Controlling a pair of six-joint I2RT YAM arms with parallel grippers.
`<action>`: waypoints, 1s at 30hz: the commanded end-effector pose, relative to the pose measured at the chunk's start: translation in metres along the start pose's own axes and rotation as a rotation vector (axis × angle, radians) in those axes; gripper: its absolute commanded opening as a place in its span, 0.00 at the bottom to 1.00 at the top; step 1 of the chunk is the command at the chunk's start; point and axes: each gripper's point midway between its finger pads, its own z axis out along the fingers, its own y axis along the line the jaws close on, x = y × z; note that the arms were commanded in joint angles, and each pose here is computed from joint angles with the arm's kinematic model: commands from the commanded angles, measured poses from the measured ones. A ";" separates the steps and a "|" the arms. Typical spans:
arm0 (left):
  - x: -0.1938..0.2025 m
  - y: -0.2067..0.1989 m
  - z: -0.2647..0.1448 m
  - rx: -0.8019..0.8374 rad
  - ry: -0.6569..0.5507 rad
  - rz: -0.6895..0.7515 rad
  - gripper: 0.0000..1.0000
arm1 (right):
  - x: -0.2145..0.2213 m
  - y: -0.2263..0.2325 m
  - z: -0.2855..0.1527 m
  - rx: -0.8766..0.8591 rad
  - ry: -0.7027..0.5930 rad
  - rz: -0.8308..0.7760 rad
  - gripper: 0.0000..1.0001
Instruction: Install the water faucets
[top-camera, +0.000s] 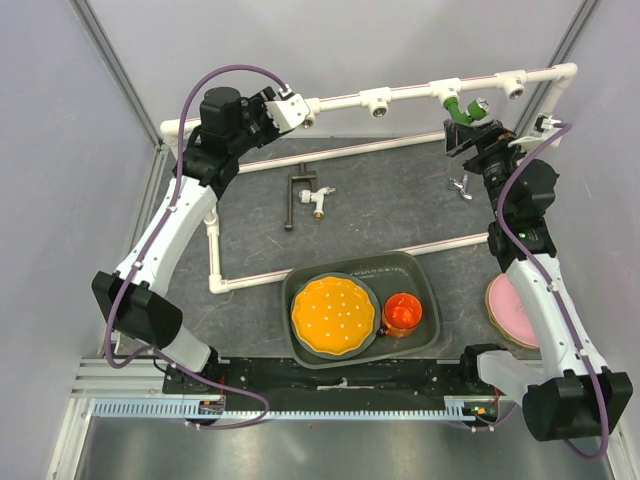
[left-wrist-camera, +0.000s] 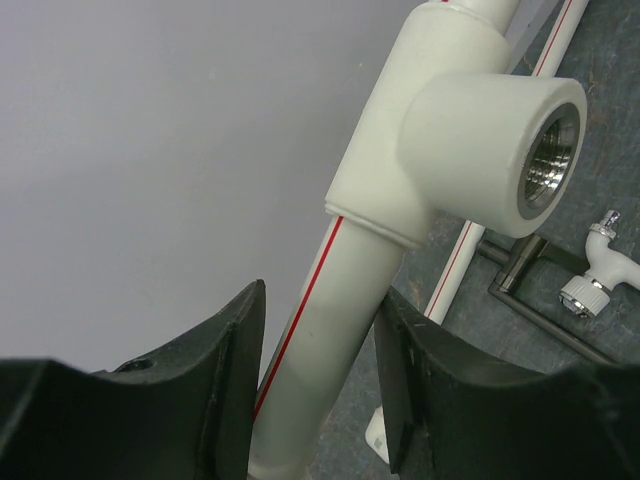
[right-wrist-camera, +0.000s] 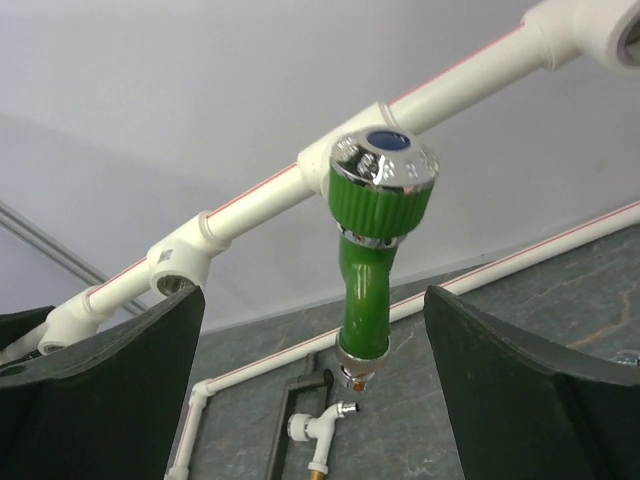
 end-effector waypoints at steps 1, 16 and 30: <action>0.000 -0.013 -0.012 0.030 0.018 -0.116 0.02 | -0.029 0.012 -0.004 0.004 -0.029 -0.108 0.98; -0.001 -0.013 -0.015 0.027 0.013 -0.113 0.02 | -0.034 -0.013 0.036 0.075 -0.065 0.087 0.64; 0.000 -0.015 -0.015 0.030 0.011 -0.114 0.02 | -0.015 -0.025 0.031 -0.195 -0.062 1.027 0.00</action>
